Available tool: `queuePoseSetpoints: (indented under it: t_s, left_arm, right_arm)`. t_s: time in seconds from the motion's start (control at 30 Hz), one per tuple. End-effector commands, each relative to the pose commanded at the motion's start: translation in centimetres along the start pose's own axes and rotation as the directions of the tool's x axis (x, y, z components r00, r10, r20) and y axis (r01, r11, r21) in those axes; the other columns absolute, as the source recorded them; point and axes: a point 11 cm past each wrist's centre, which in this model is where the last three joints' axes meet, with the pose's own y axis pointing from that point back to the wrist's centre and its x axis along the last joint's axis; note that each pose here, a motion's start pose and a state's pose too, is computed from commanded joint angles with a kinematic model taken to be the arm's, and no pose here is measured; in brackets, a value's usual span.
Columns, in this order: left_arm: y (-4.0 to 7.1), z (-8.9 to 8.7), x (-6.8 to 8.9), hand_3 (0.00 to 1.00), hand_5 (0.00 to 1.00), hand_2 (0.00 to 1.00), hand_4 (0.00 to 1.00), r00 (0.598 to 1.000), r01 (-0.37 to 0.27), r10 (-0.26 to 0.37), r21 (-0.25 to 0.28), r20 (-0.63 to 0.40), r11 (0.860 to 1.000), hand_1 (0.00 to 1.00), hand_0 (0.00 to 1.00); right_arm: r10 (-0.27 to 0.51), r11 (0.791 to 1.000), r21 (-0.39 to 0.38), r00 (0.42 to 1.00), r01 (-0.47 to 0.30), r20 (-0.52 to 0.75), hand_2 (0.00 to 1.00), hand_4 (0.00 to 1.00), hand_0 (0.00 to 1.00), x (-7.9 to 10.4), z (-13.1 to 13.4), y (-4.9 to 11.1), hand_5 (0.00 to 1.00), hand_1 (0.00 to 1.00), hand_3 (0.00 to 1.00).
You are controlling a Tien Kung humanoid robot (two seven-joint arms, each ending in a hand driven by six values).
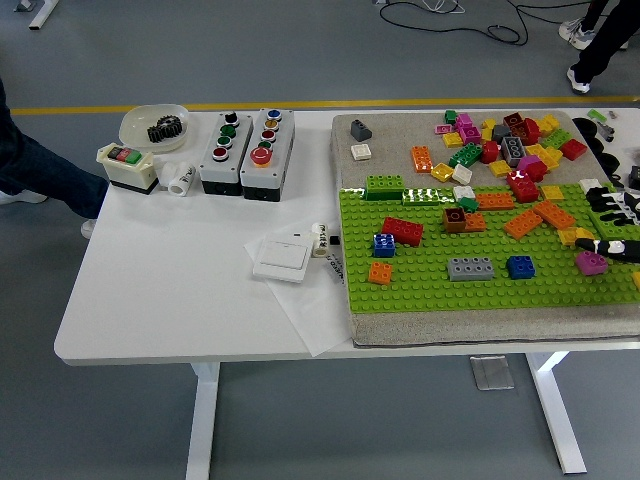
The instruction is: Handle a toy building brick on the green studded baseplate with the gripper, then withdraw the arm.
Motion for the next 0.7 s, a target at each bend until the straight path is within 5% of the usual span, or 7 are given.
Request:
queuePoseSetpoints:
  t_s: [0.2, 0.43, 0.6, 0.7]
  left_arm:
    - [0.0, 0.0, 0.0, 0.799, 0.706, 0.879, 0.838, 1.0, 0.0, 0.0, 0.002, 0.002, 1.0, 0.875, 0.816]
    - [0.0, -0.2, 0.0, 0.8, 0.706, 0.879, 0.837, 1.0, -0.001, 0.001, 0.005, 0.002, 1.0, 0.876, 0.816]
    - [0.0, -0.3, 0.0, 0.8, 0.706, 0.879, 0.837, 1.0, -0.001, 0.001, 0.007, 0.002, 1.0, 0.876, 0.816]
    - [0.0, -0.3, 0.0, 0.8, 0.707, 0.88, 0.837, 1.0, -0.002, 0.002, 0.008, 0.003, 1.0, 0.876, 0.818]
  right_arm:
    - [0.036, 0.999, -0.018, 0.964, -0.032, 0.264, 0.821, 0.998, 0.842, 0.5, 0.3, 0.3, 0.702, 0.791, 0.825]
    - [0.1, 0.995, -0.049, 0.828, -0.087, 0.552, 0.819, 0.998, 0.857, 1.4, 0.9, 0.7, 0.798, 0.796, 0.823]
    - [0.124, 0.991, -0.055, 0.708, -0.119, 0.695, 0.819, 0.998, 0.857, 1.8, 1.3, 0.9, 0.798, 0.796, 0.823]
    - [0.124, 0.991, -0.059, 0.694, -0.116, 0.709, 0.821, 0.998, 0.863, 1.7, 1.4, 1.0, 0.817, 0.799, 0.833]
